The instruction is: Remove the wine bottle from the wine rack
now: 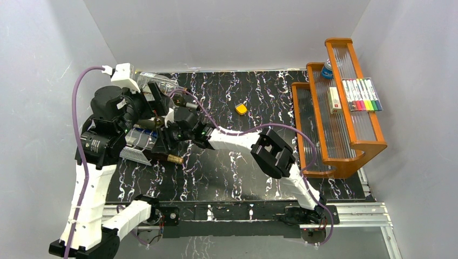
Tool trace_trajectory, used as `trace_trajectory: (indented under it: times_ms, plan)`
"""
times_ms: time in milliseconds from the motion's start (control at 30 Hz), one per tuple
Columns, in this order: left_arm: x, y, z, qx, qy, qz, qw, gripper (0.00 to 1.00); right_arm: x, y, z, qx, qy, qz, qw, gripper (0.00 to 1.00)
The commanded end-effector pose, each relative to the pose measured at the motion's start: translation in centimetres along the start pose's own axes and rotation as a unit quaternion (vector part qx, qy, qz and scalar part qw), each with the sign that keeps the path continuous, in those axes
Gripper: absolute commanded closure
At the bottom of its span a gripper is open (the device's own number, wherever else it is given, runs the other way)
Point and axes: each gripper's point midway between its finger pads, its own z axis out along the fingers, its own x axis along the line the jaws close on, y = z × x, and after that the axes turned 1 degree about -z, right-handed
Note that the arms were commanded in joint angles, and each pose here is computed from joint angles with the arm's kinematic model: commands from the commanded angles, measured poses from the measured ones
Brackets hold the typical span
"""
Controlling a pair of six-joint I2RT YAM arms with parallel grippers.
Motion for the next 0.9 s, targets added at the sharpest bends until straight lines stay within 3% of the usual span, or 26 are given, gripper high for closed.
trace_trajectory:
  times_ms: [0, 233, 867]
  plan:
    - [-0.4, 1.8, -0.6, -0.019, -0.003, -0.002, 1.0, 0.02, 5.4, 5.2, -2.7, -0.07, 0.062, -0.011, 0.996, 0.78]
    - [-0.5, 2.1, -0.3, -0.017, -0.001, 0.0, 1.0, 0.02, 6.8, 6.6, -4.6, -0.09, 0.094, 0.015, 0.991, 1.0]
    - [-0.2, 2.9, -0.8, -0.027, 0.01, 0.005, 1.0, 0.02, 9.5, 8.0, -9.4, -0.121, 0.173, 0.065, 0.975, 1.0]
